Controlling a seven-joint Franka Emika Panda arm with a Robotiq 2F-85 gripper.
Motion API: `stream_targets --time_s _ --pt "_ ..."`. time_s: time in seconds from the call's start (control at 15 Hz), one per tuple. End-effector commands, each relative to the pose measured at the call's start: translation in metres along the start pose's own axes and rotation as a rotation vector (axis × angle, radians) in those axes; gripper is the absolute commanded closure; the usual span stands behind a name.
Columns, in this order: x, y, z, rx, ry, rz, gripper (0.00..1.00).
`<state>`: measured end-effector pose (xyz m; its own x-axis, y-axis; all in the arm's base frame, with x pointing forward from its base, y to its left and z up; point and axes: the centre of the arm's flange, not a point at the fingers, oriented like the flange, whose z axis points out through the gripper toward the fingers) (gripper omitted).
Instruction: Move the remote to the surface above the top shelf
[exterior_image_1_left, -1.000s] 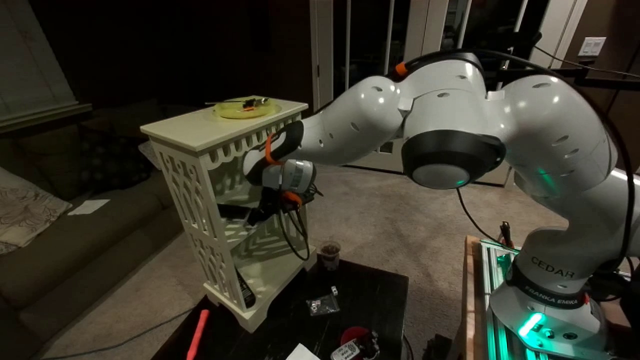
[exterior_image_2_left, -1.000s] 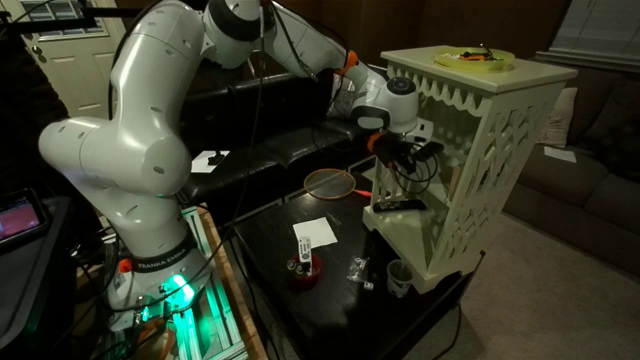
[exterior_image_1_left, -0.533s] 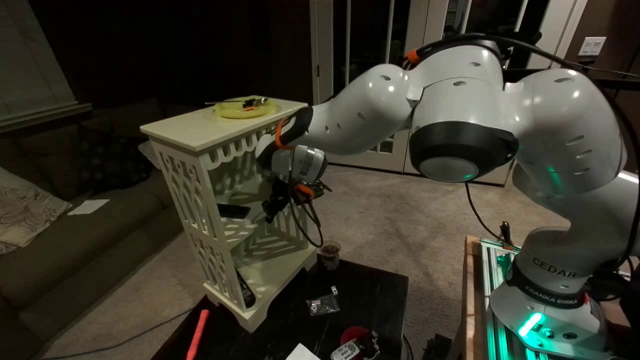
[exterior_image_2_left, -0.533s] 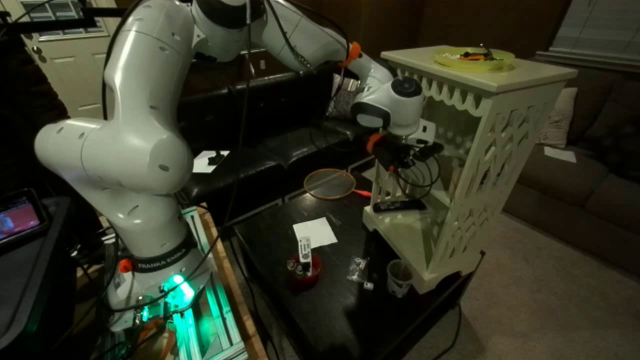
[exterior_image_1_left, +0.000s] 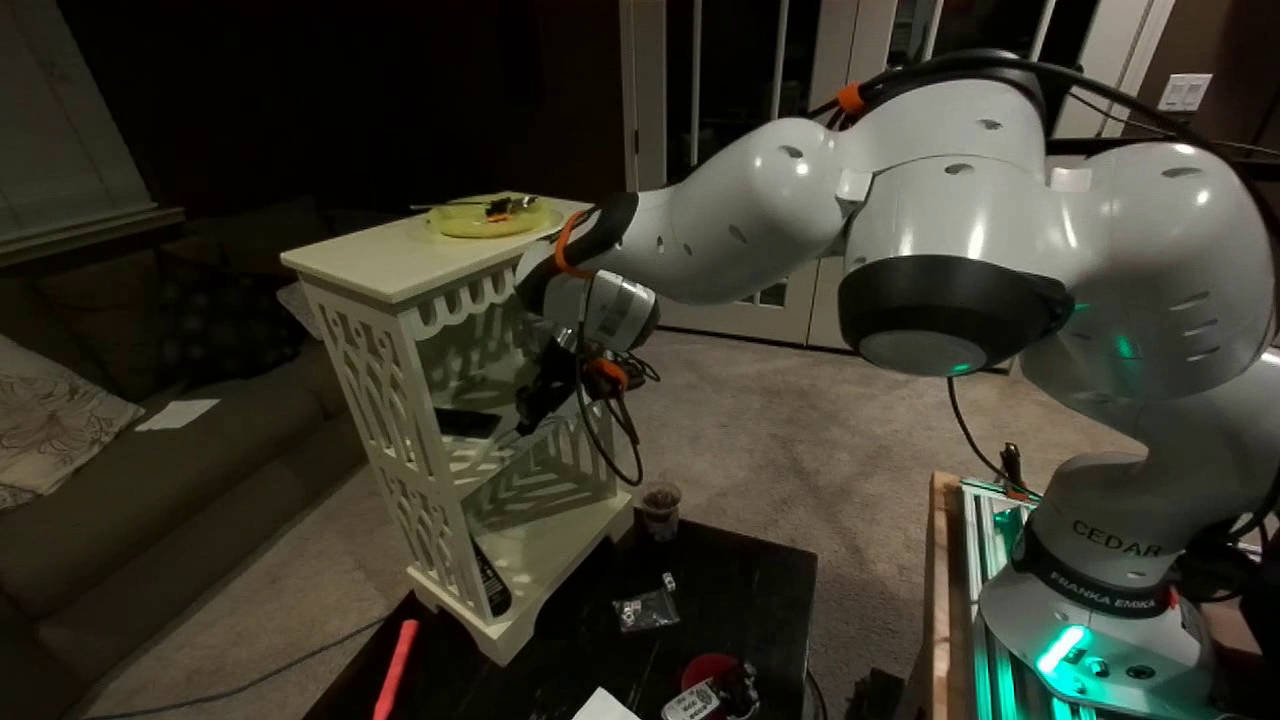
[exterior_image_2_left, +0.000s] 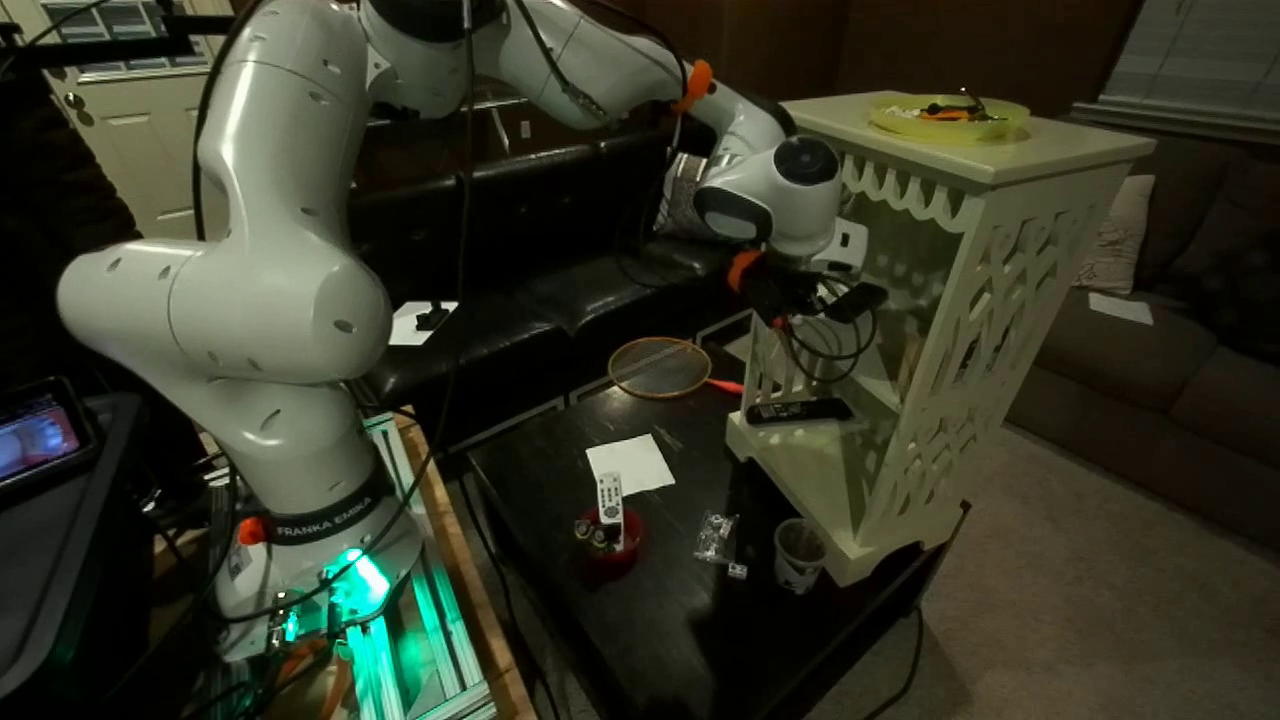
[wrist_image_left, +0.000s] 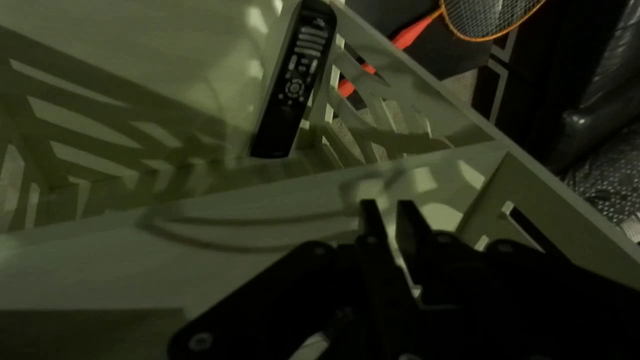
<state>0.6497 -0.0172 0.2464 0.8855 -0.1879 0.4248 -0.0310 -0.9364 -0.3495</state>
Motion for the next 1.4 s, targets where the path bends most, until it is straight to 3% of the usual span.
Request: stream_targets --time_s 0.0,0.2,0.27,0.33,0.53,0.73,0.8,0.93,1.33 --pt "-0.003 -0.014 -0.002 -0.087 0.136 -0.069 0.53" --pt "0.002 -0.026 0.012 -0.189 0.229 -0.134 0.32" --pt "0.001 -0.028 0.018 -0.221 0.223 -0.146 0.26" --pt "0.002 -0.029 -0.002 -0.138 0.192 -0.108 0.43" --pt "-0.005 -0.032 0.012 -0.192 0.194 -0.144 0.26" --pt "-0.004 -0.029 0.013 -0.207 0.195 -0.151 0.26" --pt "-0.007 -0.030 0.014 -0.199 0.200 -0.151 0.06" --pt "-0.006 -0.031 0.018 -0.186 0.214 -0.187 0.01" --pt "0.001 -0.028 0.045 -0.230 0.248 -0.247 0.00"
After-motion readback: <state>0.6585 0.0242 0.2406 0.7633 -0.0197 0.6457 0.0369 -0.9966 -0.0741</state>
